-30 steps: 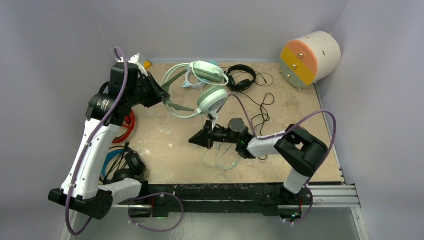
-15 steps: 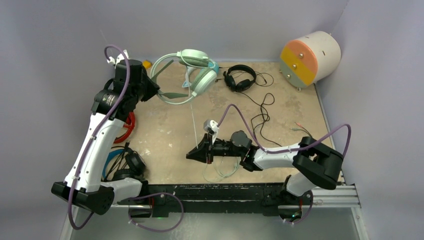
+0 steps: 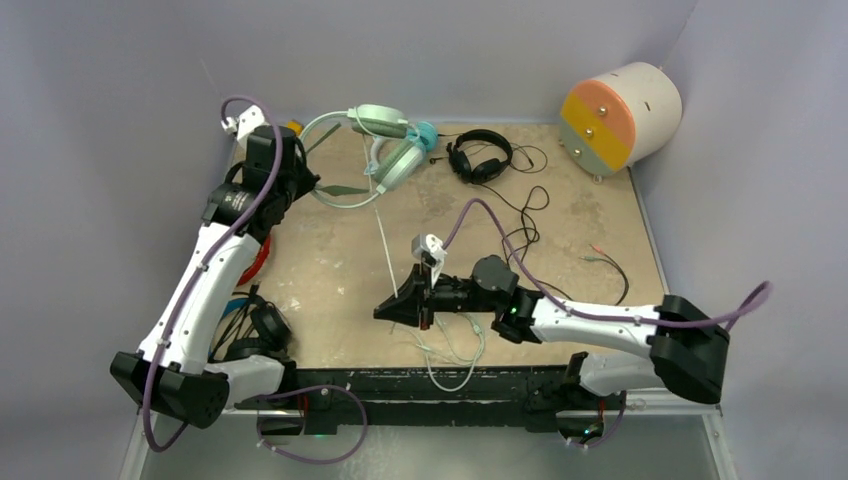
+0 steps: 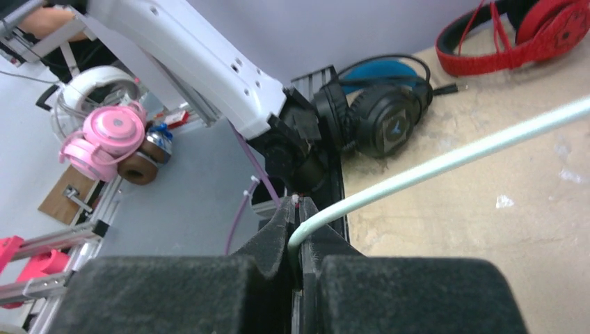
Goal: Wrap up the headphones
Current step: Wrap the headphones cable around the headphones.
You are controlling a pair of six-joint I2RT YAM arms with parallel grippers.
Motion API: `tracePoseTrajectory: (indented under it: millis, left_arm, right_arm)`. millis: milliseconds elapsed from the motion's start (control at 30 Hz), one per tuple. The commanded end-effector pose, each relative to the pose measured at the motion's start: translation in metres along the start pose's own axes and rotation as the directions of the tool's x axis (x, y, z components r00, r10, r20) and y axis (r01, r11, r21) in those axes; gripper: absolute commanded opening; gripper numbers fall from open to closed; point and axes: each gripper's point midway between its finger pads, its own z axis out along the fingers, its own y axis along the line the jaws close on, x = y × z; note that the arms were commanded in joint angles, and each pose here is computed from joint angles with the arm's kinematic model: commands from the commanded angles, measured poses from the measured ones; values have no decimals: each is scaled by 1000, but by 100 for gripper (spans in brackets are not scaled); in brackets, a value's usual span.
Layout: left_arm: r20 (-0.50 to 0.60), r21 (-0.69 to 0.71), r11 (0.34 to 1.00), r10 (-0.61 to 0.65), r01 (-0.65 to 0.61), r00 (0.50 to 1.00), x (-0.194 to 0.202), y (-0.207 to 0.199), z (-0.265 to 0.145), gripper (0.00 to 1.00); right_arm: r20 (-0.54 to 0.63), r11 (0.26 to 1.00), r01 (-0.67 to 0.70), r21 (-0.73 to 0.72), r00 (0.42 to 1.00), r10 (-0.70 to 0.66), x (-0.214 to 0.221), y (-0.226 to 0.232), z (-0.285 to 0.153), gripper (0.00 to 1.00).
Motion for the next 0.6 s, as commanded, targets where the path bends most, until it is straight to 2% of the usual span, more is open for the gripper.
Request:
tracePoseTrajectory:
  millis: [0, 67, 200, 333, 433, 567]
  left_arm:
    - [208, 27, 993, 108, -116, 972, -42, -13, 20, 0]
    - [208, 7, 979, 197, -203, 958, -33, -7, 30, 0]
    - [150, -93, 939, 342, -331, 928, -14, 15, 49, 0]
    - [101, -262, 830, 531, -492, 842, 6, 34, 55, 0]
    - [87, -335, 757, 618, -561, 782, 14, 40, 49, 0]
    - [72, -336, 722, 660, -605, 748, 22, 49, 48, 0]
  right_arm:
    - [-43, 999, 32, 11, 999, -32, -30, 20, -2, 0]
    - [-92, 999, 14, 37, 996, -10, -34, 22, -4, 0]
    - [-222, 980, 72, 185, 975, -29, -50, 7, -9, 0]
    - [-324, 937, 139, 320, 945, -30, -70, -19, -17, 0]
    - [-335, 920, 143, 366, 942, -13, -83, -41, -26, 0]
    - [-330, 876, 152, 458, 944, 8, -102, -73, -42, 0]
